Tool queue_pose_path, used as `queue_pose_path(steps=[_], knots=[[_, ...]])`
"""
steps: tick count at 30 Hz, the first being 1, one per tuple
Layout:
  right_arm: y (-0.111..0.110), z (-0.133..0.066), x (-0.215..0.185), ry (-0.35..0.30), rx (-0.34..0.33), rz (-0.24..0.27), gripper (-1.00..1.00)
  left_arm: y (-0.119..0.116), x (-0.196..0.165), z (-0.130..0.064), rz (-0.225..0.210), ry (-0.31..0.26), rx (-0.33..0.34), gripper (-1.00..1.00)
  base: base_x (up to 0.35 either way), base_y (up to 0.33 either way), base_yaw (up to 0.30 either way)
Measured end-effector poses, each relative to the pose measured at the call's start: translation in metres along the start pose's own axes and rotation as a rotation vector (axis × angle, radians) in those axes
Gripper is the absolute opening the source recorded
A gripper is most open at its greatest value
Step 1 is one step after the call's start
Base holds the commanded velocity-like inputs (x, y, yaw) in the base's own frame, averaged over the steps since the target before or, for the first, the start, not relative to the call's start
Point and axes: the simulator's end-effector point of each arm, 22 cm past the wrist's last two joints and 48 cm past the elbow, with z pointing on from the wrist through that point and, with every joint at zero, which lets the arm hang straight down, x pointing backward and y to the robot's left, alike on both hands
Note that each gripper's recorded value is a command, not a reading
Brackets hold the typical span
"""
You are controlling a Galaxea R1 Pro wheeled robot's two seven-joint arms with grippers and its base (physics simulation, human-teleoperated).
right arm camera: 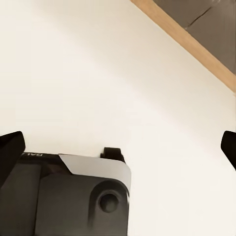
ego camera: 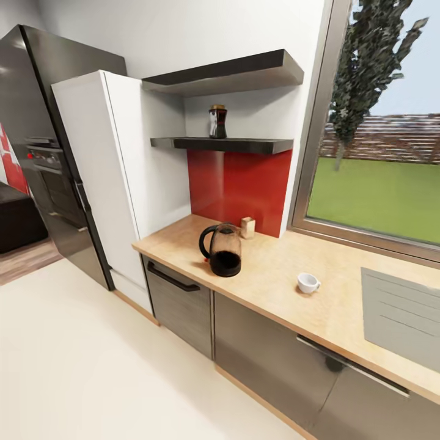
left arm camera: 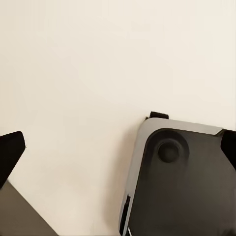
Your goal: Set up a coffee station on the kitchen countertop: keep the coffee maker on the countertop, move the bottle of coffee from the kitchen shelf to the counter next to the coffee maker, place a paper coffee filter on top of the coffee maker, put the saucer next to the coffee maker with the coffee cup on the saucer, and place the electric kettle next to the coffee maker.
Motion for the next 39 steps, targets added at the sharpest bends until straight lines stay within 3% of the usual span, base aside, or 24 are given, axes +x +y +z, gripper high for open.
queue_pose_path(steps=[33, 39], knots=[[0.001, 0.0, -0.002, -0.004, -0.004, -0.001, 1.0, 0.0, 0.0, 0.0, 0.0, 0.0, 0.0, 1.0, 0.182, 0.286, 0.0], [0.033, -0.002, 0.0, 0.001, -0.168, -0.005, 1.0, 0.0, 0.0, 0.0, 0.0, 0.0, 0.0, 1.0, 0.136, 0.312, 0.0]])
